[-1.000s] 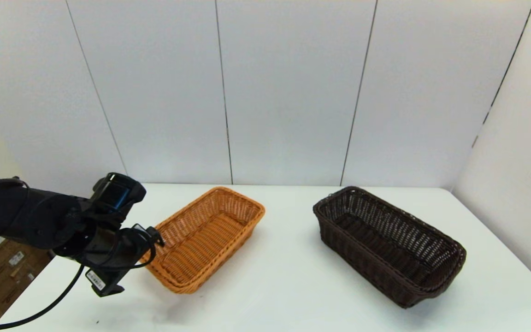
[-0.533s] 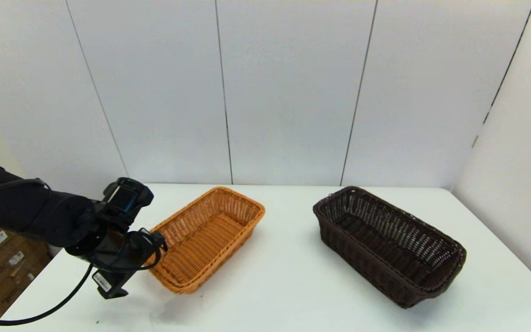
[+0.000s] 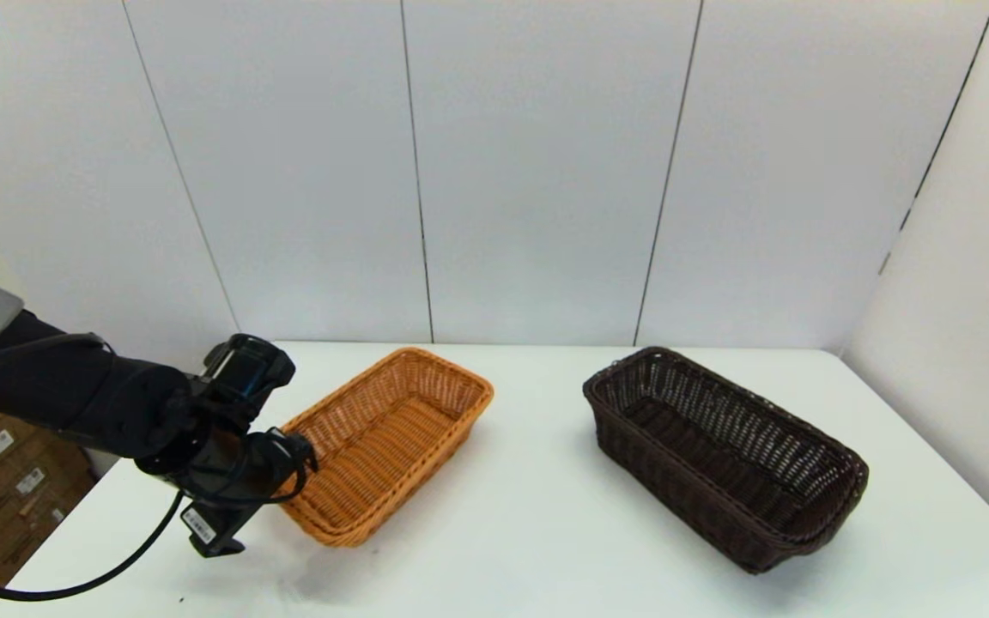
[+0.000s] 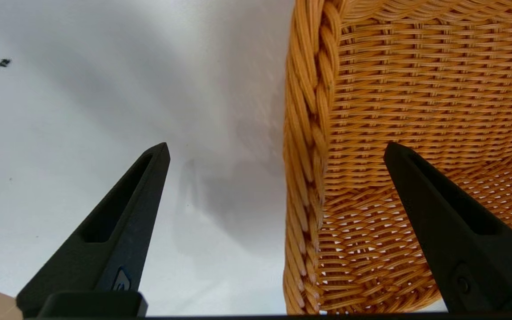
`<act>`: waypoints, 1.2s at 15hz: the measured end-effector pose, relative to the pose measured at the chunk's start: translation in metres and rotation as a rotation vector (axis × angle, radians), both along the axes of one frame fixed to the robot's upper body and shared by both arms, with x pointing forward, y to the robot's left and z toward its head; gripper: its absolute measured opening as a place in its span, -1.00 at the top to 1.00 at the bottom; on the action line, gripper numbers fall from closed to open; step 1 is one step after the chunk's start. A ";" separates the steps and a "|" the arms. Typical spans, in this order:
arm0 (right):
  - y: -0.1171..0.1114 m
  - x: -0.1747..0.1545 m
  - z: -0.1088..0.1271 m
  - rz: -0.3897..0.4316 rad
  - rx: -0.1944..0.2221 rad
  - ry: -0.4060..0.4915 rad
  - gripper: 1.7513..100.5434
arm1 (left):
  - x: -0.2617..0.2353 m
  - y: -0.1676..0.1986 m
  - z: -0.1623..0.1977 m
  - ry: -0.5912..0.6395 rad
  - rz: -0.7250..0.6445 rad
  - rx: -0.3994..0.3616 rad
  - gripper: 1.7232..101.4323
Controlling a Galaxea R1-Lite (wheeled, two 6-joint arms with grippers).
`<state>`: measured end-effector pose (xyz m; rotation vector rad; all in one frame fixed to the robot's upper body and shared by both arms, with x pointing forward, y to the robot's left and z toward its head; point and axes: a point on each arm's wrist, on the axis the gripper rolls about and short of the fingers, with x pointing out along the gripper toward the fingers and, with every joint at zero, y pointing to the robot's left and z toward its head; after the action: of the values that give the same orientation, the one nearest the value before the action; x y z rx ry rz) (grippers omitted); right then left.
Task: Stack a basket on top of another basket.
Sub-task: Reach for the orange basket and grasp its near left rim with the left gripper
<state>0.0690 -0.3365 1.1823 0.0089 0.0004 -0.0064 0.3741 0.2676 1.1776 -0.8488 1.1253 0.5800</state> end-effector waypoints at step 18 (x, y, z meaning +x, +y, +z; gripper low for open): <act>0.000 0.000 0.000 0.000 0.000 0.000 -0.94 | 0.012 -0.012 -0.007 0.007 -0.032 -0.009 -0.21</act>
<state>0.0690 -0.3365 1.1823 0.0091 0.0004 -0.0064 0.3857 0.2559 1.1708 -0.8359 1.1461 0.5525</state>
